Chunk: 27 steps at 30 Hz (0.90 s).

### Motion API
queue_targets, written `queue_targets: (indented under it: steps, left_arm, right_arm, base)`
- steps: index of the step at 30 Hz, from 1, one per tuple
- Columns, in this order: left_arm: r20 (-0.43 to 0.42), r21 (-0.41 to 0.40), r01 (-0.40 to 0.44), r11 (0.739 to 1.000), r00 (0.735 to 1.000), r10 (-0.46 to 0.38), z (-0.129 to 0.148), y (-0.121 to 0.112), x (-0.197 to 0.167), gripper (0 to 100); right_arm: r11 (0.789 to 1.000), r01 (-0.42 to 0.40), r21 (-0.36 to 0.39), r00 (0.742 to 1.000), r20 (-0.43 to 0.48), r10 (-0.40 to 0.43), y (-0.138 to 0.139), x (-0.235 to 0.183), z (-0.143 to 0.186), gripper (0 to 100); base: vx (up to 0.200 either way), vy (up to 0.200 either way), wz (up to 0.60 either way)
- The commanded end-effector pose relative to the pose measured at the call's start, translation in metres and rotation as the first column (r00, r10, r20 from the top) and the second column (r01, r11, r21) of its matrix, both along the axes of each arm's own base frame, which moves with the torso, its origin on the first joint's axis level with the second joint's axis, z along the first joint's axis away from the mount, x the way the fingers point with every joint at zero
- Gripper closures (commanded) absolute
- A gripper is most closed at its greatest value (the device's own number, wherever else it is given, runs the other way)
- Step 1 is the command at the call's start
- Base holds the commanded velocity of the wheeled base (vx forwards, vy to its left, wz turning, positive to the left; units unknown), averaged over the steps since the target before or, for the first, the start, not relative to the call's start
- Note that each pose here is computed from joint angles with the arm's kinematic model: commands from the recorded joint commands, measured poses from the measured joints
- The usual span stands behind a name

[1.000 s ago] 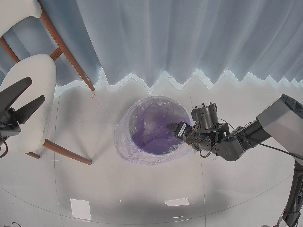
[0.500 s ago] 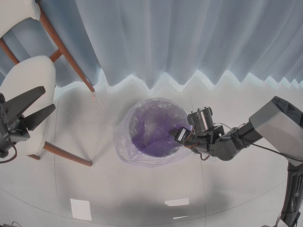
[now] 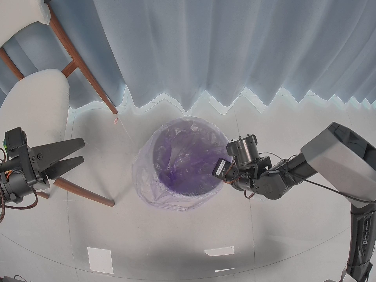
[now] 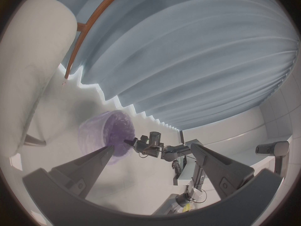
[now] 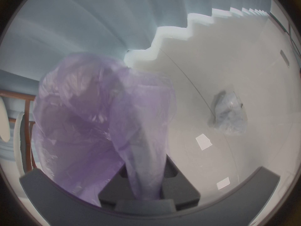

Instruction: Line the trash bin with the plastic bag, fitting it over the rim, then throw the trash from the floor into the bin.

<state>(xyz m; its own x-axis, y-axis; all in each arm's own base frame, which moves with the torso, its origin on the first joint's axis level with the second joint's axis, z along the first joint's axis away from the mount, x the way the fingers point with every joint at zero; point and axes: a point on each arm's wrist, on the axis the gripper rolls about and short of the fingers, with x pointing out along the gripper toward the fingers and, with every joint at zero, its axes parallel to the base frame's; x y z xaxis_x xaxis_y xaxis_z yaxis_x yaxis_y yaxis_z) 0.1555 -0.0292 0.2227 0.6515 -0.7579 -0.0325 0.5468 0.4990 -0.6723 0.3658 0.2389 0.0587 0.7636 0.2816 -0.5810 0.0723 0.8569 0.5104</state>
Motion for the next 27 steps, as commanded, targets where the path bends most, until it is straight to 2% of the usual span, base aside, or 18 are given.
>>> queue_targets:
  steps: [1, 3, 5, 8, 9, 11, 14, 15, 16, 17, 19, 20, 21, 22, 23, 26, 27]
  left_arm:
    - [0.037, 0.042, 0.003, 0.999, 0.999, -0.005, 0.004, 0.000, -0.001, 0]
    - [0.056, 0.052, 0.003, 0.999, 0.998, -0.006, 0.004, 0.000, -0.002, 0]
    - [0.068, 0.052, 0.001, 0.999, 0.998, -0.005, 0.006, 0.000, -0.003, 0]
    - [0.086, 0.051, 0.005, 0.999, 0.996, -0.009, 0.009, 0.000, -0.008, 0]
    - [0.087, 0.051, 0.005, 0.999, 0.996, -0.009, 0.009, 0.000, -0.008, 0]
    - [0.089, 0.051, 0.009, 0.999, 0.996, -0.014, 0.010, -0.001, -0.009, 0]
    - [0.087, 0.052, 0.011, 0.999, 0.996, -0.015, 0.011, -0.001, -0.006, 0]
    - [0.087, 0.052, 0.009, 0.999, 0.996, -0.014, 0.011, -0.001, -0.006, 0]
    - [0.088, 0.052, 0.009, 0.999, 0.996, -0.014, 0.012, -0.001, -0.005, 0]
    - [0.088, 0.052, 0.009, 0.999, 0.996, -0.014, 0.012, -0.001, -0.004, 0]
    - [0.070, 0.054, 0.010, 0.999, 0.997, -0.014, 0.009, -0.002, 0.000, 0]
    - [0.070, 0.054, 0.010, 0.999, 0.997, -0.014, 0.009, -0.002, 0.000, 0]
    - [0.061, 0.054, 0.020, 0.998, 0.998, -0.023, 0.007, -0.003, 0.000, 0]
    - [0.061, 0.054, 0.020, 0.998, 0.998, -0.023, 0.007, -0.003, 0.000, 0]
    - [0.055, 0.055, 0.035, 0.998, 0.998, -0.038, 0.006, -0.006, 0.000, 0]
    - [0.049, 0.055, 0.047, 0.997, 0.998, -0.049, 0.004, -0.007, -0.001, 0]
    - [0.049, 0.055, 0.048, 0.997, 0.998, -0.051, 0.004, -0.007, -0.001, 0]
  right_arm:
    - [0.997, -0.075, -0.027, 0.994, 0.073, 0.077, -0.018, -0.008, 0.047, 100]
    - [0.990, -0.124, -0.074, 0.990, 0.060, 0.129, -0.031, -0.012, 0.054, 100]
    - [0.973, -0.179, -0.145, 0.981, 0.045, 0.188, -0.045, -0.015, 0.056, 100]
    - [0.932, -0.253, -0.261, 0.960, 0.048, 0.274, -0.070, -0.016, 0.057, 100]
    - [0.924, -0.266, -0.275, 0.956, 0.049, 0.290, -0.073, -0.017, 0.057, 100]
    - [0.890, -0.322, -0.322, 0.933, 0.049, 0.356, -0.085, -0.018, 0.058, 100]
    - [0.845, -0.397, -0.357, 0.899, 0.036, 0.437, -0.094, -0.017, 0.052, 100]
    - [0.839, -0.405, -0.363, 0.894, 0.036, 0.447, -0.095, -0.017, 0.051, 100]
    - [0.813, -0.444, -0.377, 0.872, 0.029, 0.489, -0.096, -0.018, 0.048, 100]
    - [0.812, -0.446, -0.376, 0.870, 0.029, 0.492, -0.096, -0.017, 0.047, 100]
    - [0.789, -0.497, -0.361, 0.830, 0.067, 0.553, -0.090, -0.020, 0.045, 100]
    - [0.789, -0.497, -0.361, 0.830, 0.067, 0.553, -0.090, -0.020, 0.045, 100]
    - [0.765, -0.532, -0.363, 0.798, 0.087, 0.597, -0.083, -0.020, 0.038, 100]
    - [0.765, -0.532, -0.363, 0.798, 0.087, 0.597, -0.083, -0.020, 0.038, 100]
    - [0.726, -0.552, -0.410, 0.766, 0.093, 0.636, -0.081, -0.015, 0.029, 100]
    - [0.654, -0.565, -0.502, 0.712, 0.103, 0.694, -0.077, -0.007, 0.014, 100]
    - [0.638, -0.565, -0.524, 0.698, 0.108, 0.708, -0.076, -0.005, 0.010, 100]
  base:
    - [0.000, 0.000, 0.00]
    - [0.000, 0.000, 0.00]
    - [0.000, 0.000, 0.00]
    - [0.000, 0.000, 0.00]
    - [0.000, 0.000, 0.00]
    - [0.000, 0.000, 0.00]
    - [0.000, 0.000, 0.00]
    - [0.000, 0.000, 0.00]
    - [0.000, 0.000, 0.00]
    - [0.000, 0.000, 0.00]
    - [0.000, 0.000, 0.00]
    - [0.000, 0.000, 0.00]
    - [0.000, 0.000, 0.00]
    - [0.000, 0.000, 0.00]
    - [0.000, 0.000, 0.00]
    - [0.000, 0.000, 0.00]
    - [0.000, 0.000, 0.00]
